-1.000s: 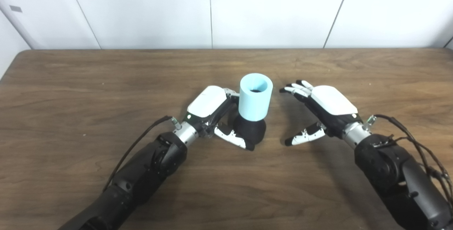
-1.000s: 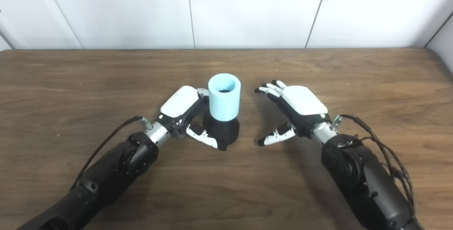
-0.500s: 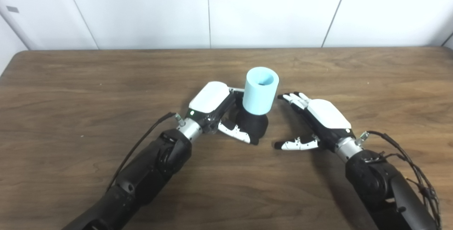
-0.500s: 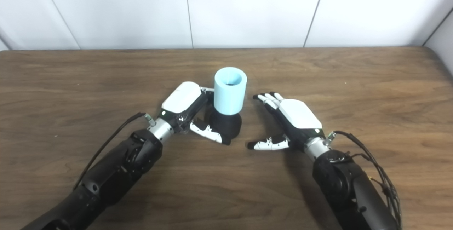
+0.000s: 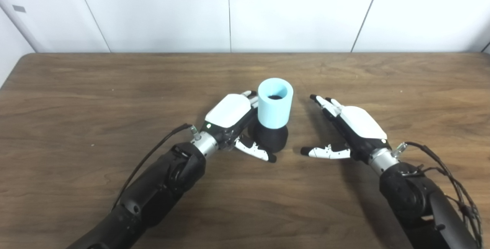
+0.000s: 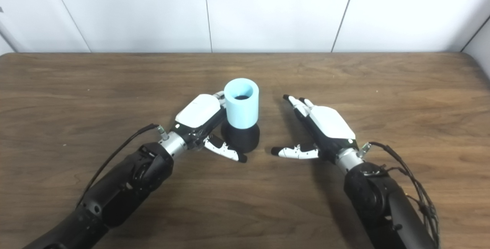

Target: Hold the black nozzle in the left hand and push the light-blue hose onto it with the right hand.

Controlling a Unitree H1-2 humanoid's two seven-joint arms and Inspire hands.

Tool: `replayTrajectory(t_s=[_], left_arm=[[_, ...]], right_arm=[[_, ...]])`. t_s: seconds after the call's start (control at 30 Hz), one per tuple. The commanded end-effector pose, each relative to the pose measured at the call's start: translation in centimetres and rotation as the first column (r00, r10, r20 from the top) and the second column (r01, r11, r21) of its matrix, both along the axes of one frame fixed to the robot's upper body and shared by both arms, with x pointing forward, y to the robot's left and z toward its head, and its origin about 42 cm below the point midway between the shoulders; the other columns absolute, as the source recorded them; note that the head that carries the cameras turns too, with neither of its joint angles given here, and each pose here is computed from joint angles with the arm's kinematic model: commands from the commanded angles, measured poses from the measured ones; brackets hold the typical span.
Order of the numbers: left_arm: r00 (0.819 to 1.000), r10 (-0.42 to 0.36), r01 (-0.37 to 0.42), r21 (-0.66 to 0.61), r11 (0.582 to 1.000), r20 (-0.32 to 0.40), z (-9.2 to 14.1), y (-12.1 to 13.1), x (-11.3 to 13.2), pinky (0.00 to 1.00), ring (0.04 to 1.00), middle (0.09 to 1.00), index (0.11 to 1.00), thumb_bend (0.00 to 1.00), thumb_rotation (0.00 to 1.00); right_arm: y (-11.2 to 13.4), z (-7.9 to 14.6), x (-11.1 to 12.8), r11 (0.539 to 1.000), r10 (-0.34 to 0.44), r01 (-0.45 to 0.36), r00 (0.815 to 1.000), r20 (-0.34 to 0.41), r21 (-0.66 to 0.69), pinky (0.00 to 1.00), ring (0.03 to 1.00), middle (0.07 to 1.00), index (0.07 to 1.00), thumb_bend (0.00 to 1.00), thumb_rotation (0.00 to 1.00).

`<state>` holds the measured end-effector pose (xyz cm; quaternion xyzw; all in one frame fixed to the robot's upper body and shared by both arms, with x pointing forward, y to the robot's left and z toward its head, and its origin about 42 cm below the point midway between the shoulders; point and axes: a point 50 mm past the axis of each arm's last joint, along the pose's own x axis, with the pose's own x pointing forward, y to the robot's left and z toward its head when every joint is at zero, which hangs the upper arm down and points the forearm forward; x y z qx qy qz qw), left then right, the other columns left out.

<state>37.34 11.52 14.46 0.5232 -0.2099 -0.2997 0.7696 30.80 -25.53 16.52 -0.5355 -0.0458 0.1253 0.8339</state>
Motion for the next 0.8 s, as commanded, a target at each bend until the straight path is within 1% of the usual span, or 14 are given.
replayTrajectory(t_s=[0.0, 0.23, 0.33, 0.47, 0.63, 0.7, 0.77], left_arm=[[0.935, 0.131, 0.001, 0.371, 0.929, -0.330, -8.0, 2.3, -2.8, 0.97, 1.000, 0.995, 0.966, 0.99, 0.25], [0.928, 0.153, -0.003, 0.405, 0.914, -0.339, -7.9, 2.3, -2.9, 0.99, 1.000, 1.000, 0.982, 0.99, 0.25], [0.927, 0.167, -0.015, 0.414, 0.910, -0.334, -7.8, 2.2, -2.9, 0.99, 1.000, 1.000, 0.992, 0.99, 0.25], [0.920, 0.211, -0.057, 0.419, 0.906, -0.331, -7.4, 2.5, -2.6, 1.00, 1.000, 1.000, 1.000, 1.00, 0.25], [0.914, 0.260, -0.112, 0.422, 0.900, -0.310, -6.3, 3.7, -1.8, 1.00, 1.000, 1.000, 1.000, 1.00, 0.27], [0.908, 0.286, -0.139, 0.422, 0.896, -0.308, -5.7, 4.4, -1.5, 1.00, 1.000, 1.000, 1.000, 1.00, 0.27], [0.900, 0.311, -0.163, 0.425, 0.890, -0.305, -5.2, 5.0, -1.2, 1.00, 1.000, 1.000, 1.000, 1.00, 0.28]], right_arm=[[-0.3, 3.2, 0.6, 0.999, 0.014, -0.019, 0.987, 0.161, 0.032, 0.94, 0.973, 0.955, 0.990, 0.59, 0.57], [-0.5, 3.4, 0.6, 0.999, 0.008, -0.013, 0.987, 0.160, 0.033, 0.94, 0.978, 0.958, 0.997, 0.60, 0.56], [-0.6, 3.4, 0.6, 0.999, 0.006, -0.012, 0.987, 0.158, 0.035, 0.94, 0.985, 0.965, 1.000, 0.60, 0.57], [-0.7, 3.5, 0.6, 0.999, 0.004, -0.010, 0.988, 0.156, 0.032, 0.95, 0.993, 0.974, 1.000, 0.61, 0.58], [-0.9, 3.6, 0.7, 0.999, 0.006, -0.011, 0.988, 0.154, 0.033, 0.95, 0.998, 0.979, 1.000, 0.63, 0.58], [-1.0, 3.6, 0.7, 0.999, 0.009, -0.014, 0.988, 0.155, 0.033, 0.95, 0.991, 0.981, 1.000, 0.67, 0.59], [-1.0, 3.6, 0.7, 0.999, 0.014, -0.019, 0.988, 0.155, 0.030, 0.95, 0.990, 0.983, 1.000, 0.68, 0.59]])
